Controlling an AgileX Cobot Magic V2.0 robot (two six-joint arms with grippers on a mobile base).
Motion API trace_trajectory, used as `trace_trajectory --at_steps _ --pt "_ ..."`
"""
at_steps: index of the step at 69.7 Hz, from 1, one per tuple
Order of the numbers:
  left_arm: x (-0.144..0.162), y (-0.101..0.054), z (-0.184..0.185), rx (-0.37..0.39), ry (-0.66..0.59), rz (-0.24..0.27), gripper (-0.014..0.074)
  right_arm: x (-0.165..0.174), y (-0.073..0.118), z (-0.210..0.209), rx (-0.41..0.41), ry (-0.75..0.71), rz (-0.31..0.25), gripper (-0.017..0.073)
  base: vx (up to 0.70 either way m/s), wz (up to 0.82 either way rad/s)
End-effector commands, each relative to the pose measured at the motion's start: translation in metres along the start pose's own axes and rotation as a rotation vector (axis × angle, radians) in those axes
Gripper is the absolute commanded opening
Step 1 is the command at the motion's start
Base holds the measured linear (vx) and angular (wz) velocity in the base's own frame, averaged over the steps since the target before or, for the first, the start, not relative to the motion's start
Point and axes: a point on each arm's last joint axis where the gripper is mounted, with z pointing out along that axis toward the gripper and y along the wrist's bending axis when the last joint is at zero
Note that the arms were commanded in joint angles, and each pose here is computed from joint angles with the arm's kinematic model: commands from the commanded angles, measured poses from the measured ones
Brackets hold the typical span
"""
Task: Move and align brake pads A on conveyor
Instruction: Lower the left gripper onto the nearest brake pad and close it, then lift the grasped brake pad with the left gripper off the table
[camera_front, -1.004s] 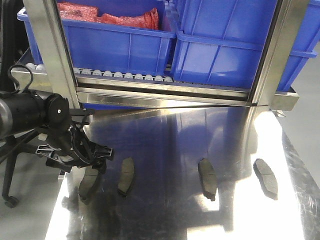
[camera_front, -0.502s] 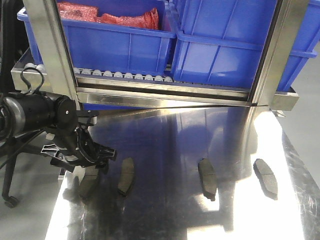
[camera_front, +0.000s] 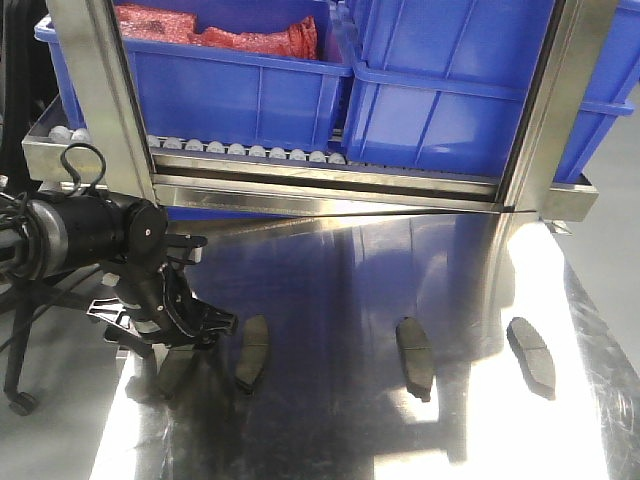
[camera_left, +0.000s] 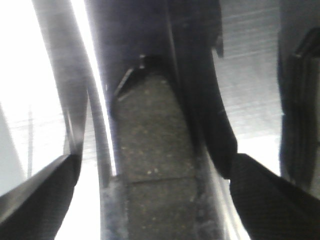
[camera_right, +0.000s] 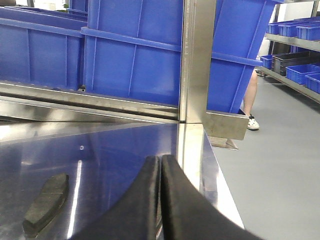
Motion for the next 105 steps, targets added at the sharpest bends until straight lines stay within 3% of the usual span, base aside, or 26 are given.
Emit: trace_trajectory --at_steps 1,14,24,35,45,64,83,105 --pt "-0.005 -0.006 -0.023 0.026 -0.079 0.003 0.0586 -0.005 -0.001 -0.001 0.008 -0.079 -0.008 -0.0008 0.00 0.00" --pt "-0.004 -0.004 -0.015 0.002 -0.037 0.012 0.0570 -0.005 -0.001 -0.001 0.008 -0.079 -0.008 -0.0008 0.00 0.00" --pt "-0.003 -0.004 -0.015 0.001 -0.028 0.011 0.0482 -0.005 -0.001 -0.001 0.008 -0.079 -0.008 -0.0008 0.00 0.00" --pt "-0.002 -0.004 -0.015 -0.002 -0.017 0.011 0.0273 -0.005 -0.001 -0.001 0.008 -0.079 -0.008 -0.0008 0.00 0.00" --pt "-0.002 -0.004 -0.015 -0.002 -0.013 0.010 -0.0004 -0.005 -0.001 -0.001 0.008 -0.079 -0.008 -0.0008 0.00 0.00" --pt "0.000 -0.003 -0.030 -0.006 -0.036 0.027 -0.0008 -0.005 -0.001 -0.001 0.008 -0.079 -0.008 -0.0008 0.00 0.00" --pt "0.009 0.004 -0.107 -0.015 -0.288 0.066 -0.0007 -0.005 -0.001 -0.001 0.008 -0.079 -0.008 -0.0008 0.00 0.00" --pt "0.055 0.015 -0.196 0.022 -0.557 0.072 -0.0007 -0.005 -0.001 -0.001 0.008 -0.079 -0.008 -0.0008 0.00 0.00"
